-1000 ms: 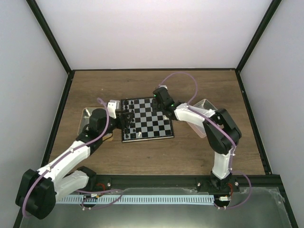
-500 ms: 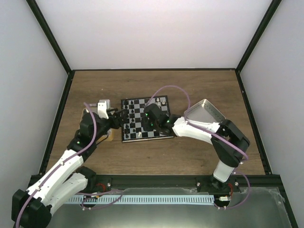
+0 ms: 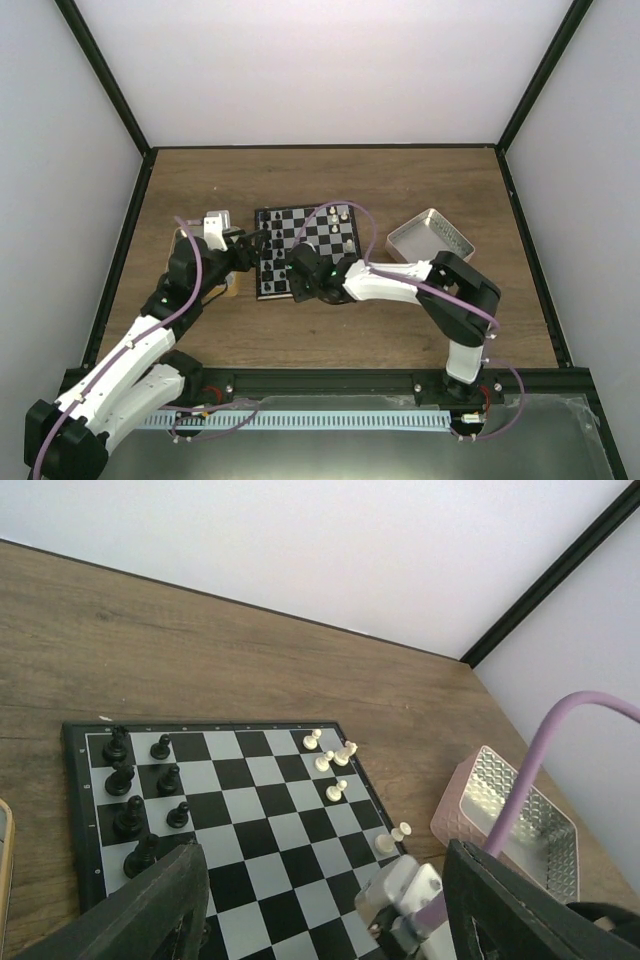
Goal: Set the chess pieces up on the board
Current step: Pick up the chess piece from the chessboard.
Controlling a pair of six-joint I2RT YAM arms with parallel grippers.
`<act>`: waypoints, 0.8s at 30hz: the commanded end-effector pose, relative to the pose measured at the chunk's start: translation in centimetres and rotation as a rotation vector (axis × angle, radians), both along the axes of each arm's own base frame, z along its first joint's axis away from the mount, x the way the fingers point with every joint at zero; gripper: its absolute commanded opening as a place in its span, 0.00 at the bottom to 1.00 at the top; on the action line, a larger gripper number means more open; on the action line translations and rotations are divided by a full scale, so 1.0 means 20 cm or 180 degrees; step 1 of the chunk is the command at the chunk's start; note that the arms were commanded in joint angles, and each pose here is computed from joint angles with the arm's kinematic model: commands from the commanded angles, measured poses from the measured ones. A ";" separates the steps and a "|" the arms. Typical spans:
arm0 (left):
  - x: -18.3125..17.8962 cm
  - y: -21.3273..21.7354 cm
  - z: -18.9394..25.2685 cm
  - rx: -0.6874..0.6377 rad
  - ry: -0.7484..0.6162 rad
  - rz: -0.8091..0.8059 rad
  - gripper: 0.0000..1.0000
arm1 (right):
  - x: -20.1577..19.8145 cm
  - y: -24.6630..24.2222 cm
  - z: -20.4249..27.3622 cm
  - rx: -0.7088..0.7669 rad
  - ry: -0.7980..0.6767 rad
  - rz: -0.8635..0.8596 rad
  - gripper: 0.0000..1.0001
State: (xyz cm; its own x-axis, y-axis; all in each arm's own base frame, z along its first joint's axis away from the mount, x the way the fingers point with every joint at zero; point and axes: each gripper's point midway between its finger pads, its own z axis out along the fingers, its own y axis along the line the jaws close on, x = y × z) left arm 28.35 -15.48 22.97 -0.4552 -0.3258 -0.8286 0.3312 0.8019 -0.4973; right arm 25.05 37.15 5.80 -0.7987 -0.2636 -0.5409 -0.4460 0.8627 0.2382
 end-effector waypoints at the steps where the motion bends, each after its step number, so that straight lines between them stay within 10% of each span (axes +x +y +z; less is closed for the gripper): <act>1: 0.00 -0.01 0.05 -0.0020 -0.0085 -0.0015 0.66 | 0.03 0.03 -0.01 -0.0129 -0.0094 -0.0066 0.40; 24: 0.02 -0.01 0.00 0.0071 -0.0026 0.0001 0.67 | 0.08 -0.06 -0.12 -0.0634 -0.0206 -0.0185 0.32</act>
State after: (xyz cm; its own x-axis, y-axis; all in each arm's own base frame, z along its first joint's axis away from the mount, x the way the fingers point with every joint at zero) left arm 28.61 -15.60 22.25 -0.4687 -0.3079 -0.8280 0.3264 0.8106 -0.4862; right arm 26.99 37.23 4.22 -0.7817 -0.2878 -0.5533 -0.4130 0.9037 0.1133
